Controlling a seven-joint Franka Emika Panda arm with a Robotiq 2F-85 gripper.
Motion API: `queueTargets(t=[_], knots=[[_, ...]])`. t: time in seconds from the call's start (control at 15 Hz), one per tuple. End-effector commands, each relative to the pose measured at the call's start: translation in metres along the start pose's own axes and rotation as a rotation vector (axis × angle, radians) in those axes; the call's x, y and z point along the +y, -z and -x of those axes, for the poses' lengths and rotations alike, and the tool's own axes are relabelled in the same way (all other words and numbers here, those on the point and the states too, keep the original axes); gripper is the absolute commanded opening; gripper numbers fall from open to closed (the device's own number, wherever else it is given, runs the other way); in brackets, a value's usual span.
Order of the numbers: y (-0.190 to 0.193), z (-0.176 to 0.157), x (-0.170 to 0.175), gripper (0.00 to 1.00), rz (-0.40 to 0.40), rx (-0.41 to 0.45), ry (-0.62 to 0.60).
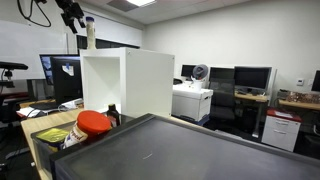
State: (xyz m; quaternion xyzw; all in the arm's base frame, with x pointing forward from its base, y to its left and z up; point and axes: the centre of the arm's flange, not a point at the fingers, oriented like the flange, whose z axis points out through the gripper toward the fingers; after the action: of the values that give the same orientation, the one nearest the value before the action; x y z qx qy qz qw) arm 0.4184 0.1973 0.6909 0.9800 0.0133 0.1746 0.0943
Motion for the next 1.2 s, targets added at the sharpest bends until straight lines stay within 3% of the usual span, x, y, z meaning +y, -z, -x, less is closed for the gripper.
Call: queueTargets(t=[0.0, 0.2, 0.6, 0.8, 0.87, 1.13], knots=[[0.007, -0.01, -0.001, 1.0, -0.003, -0.115, 0.063], [0.01, -0.008, -0.002, 1.0, -0.029, -0.212, 0.129], [0.014, -0.01, -0.018, 1.0, -0.079, -0.358, -0.011], [0.018, -0.008, -0.022, 1.0, -0.148, -0.437, -0.086], [0.011, -0.006, -0.017, 1.0, -0.11, -0.381, -0.048], [0.003, 0.001, -0.023, 1.0, -0.119, -0.394, -0.096]])
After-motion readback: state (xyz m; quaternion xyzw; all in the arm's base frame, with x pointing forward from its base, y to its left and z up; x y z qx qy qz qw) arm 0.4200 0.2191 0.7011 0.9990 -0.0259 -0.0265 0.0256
